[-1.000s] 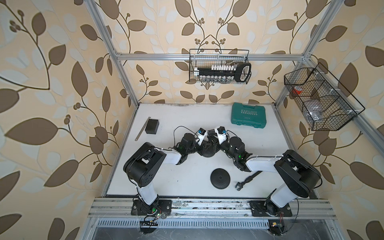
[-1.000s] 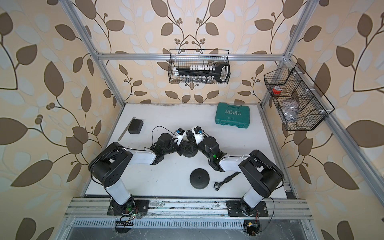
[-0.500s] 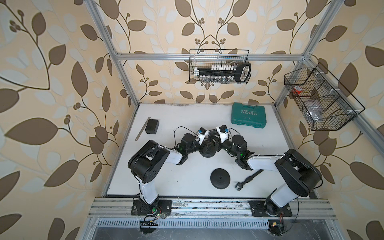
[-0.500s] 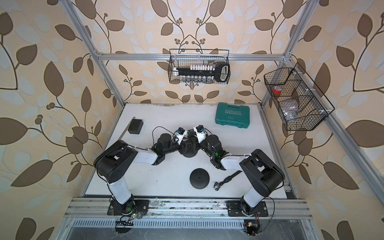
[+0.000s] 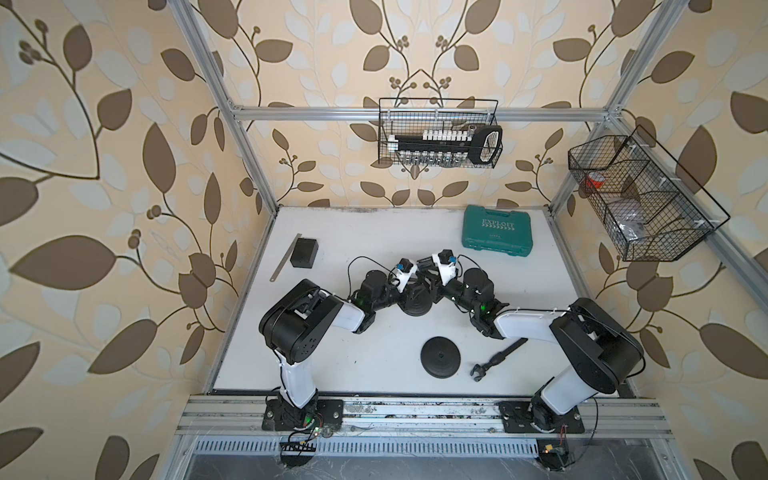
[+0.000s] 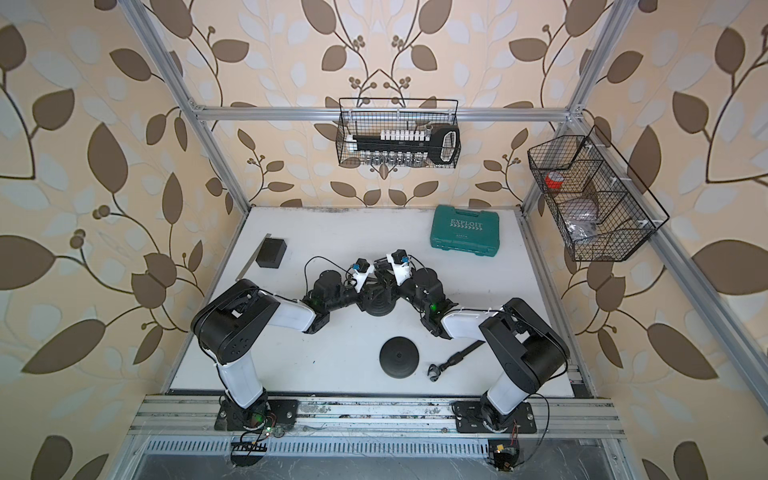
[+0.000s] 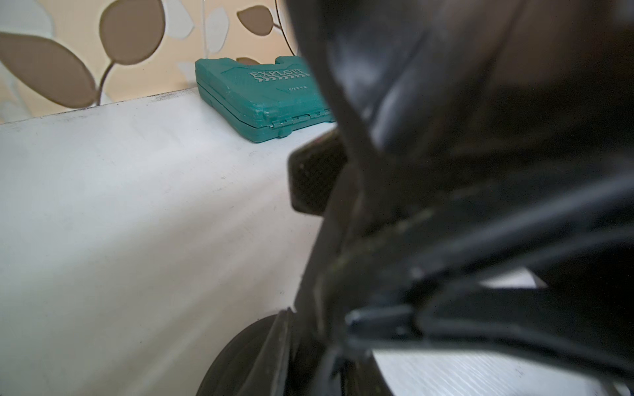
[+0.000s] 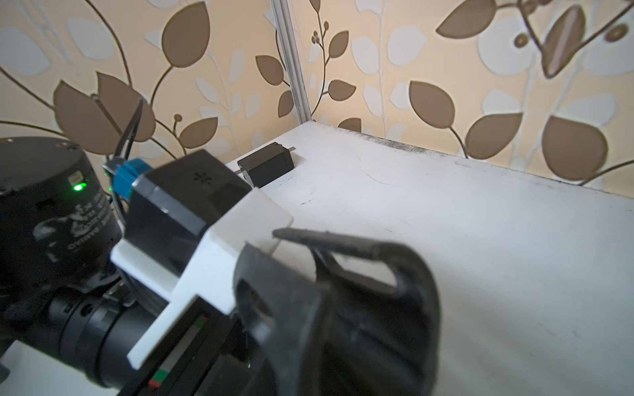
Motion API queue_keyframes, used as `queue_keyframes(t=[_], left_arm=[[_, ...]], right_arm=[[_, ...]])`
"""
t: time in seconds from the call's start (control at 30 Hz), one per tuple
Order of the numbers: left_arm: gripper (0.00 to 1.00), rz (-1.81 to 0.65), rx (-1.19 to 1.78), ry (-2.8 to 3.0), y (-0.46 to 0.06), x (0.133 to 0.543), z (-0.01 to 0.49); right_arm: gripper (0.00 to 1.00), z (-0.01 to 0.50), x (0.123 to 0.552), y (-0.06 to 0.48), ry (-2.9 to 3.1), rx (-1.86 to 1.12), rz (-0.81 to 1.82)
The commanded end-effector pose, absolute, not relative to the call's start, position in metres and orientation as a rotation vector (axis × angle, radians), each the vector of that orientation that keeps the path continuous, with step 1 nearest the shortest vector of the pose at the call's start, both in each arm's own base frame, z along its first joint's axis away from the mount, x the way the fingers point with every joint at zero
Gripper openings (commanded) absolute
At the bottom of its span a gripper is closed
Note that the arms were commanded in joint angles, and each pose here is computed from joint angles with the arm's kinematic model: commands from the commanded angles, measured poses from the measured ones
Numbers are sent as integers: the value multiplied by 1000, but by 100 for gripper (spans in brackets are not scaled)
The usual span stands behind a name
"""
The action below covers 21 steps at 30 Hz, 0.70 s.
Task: Assemble a microphone stand
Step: Screw the microphone stand pole into the microphone stand base.
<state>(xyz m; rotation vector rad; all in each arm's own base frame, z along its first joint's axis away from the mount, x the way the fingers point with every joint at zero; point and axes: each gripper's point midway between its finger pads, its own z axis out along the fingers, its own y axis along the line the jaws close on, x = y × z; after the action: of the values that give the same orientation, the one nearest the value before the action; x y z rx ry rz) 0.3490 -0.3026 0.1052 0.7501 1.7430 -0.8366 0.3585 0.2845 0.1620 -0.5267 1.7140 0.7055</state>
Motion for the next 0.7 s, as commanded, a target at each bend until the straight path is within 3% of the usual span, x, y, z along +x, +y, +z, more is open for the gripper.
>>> queue_keyframes(t=[0.0,0.2,0.33,0.43,0.67], left_arm=[[20,-837,673,1761,-295,353,104],[35,-854,657,1765,-295,353,103],[39,-858,651,1775,-294,349,100],[38,-854,639,1786,-290,346,97],[24,-861,629,1779,-291,349,91]], right_arm=[[0,109,338,287,1909,-596,748],[0,106,332,290,1910,-627,748],[0,101,327,294,1922,-684,727],[0,98,323,298,1924,-728,702],[0,99,321,302,1922,-741,724]])
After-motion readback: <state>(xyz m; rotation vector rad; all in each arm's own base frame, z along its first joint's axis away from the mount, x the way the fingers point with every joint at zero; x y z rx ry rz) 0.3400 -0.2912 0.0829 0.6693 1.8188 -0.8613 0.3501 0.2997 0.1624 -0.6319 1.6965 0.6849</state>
